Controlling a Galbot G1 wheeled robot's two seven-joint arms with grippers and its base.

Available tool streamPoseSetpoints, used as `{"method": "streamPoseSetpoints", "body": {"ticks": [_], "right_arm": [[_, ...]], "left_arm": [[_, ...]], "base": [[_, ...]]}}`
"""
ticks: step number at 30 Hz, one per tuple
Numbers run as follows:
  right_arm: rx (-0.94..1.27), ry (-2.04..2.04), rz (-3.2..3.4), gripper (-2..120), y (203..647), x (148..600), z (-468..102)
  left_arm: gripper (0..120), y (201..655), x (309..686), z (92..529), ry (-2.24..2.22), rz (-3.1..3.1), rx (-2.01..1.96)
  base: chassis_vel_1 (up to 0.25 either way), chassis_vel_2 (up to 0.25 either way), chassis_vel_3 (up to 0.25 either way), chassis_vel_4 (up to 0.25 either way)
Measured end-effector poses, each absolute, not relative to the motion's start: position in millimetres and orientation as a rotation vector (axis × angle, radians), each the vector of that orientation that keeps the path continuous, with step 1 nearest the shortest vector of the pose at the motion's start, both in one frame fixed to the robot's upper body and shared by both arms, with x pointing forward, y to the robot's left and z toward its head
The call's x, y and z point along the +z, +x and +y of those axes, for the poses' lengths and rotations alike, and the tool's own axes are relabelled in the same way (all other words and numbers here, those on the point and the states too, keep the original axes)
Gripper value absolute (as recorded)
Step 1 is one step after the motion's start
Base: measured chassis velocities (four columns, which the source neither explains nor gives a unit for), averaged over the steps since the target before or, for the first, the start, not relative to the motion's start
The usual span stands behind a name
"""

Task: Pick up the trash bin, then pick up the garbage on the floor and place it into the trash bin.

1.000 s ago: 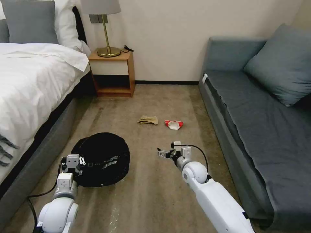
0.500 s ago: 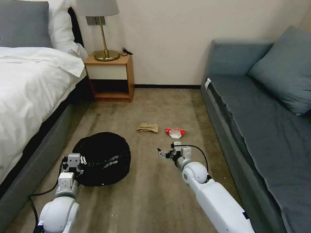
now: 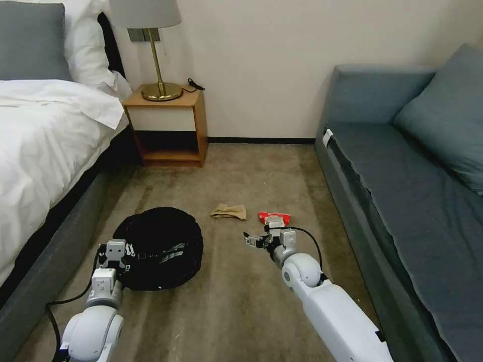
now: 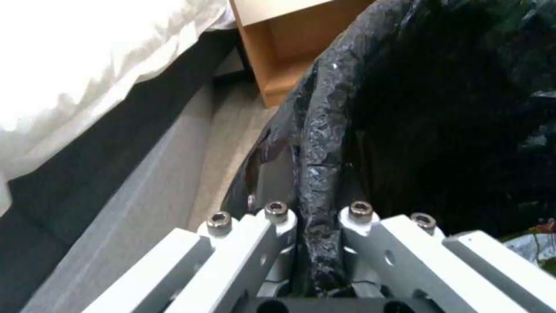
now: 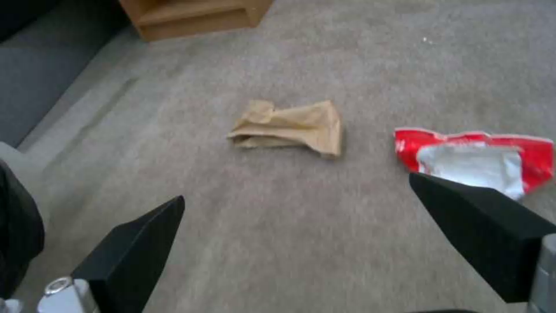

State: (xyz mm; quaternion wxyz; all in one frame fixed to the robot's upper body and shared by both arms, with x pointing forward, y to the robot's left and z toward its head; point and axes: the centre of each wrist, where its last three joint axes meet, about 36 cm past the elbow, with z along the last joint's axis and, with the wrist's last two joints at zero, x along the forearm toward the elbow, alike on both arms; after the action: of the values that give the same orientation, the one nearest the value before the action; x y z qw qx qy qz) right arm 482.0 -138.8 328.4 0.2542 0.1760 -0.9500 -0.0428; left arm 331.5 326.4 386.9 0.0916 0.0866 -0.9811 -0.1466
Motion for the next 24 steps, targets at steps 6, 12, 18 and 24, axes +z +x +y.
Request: {"method": "streamPoseSetpoints", "body": {"ticks": [6, 12, 18, 24], "right_arm": [[-0.112, 0.480, -2.584, 100, 482.8, 328.7, -138.7], [-0.107, 0.481, -2.582, 100, 481.1, 327.0, -138.1], [-0.103, 0.482, -2.579, 100, 478.3, 324.2, -137.7], [-0.102, 0.482, -2.578, 100, 476.9, 322.9, -137.7]], "left_arm": [[2, 331.4, 387.0, 329.1, 0.262, -2.915, -0.439], [2, 330.7, 386.4, 329.6, 0.262, -2.914, -0.438], [2, 330.0, 385.7, 329.5, 0.262, -2.913, -0.437], [2, 329.4, 386.6, 329.2, 0.260, -2.915, -0.437]], "base": [[-0.152, 0.152, 0.145, -0.145], [-0.147, 0.153, 0.149, -0.143], [-0.153, 0.151, 0.152, -0.144], [-0.152, 0.148, 0.141, -0.148]]}}
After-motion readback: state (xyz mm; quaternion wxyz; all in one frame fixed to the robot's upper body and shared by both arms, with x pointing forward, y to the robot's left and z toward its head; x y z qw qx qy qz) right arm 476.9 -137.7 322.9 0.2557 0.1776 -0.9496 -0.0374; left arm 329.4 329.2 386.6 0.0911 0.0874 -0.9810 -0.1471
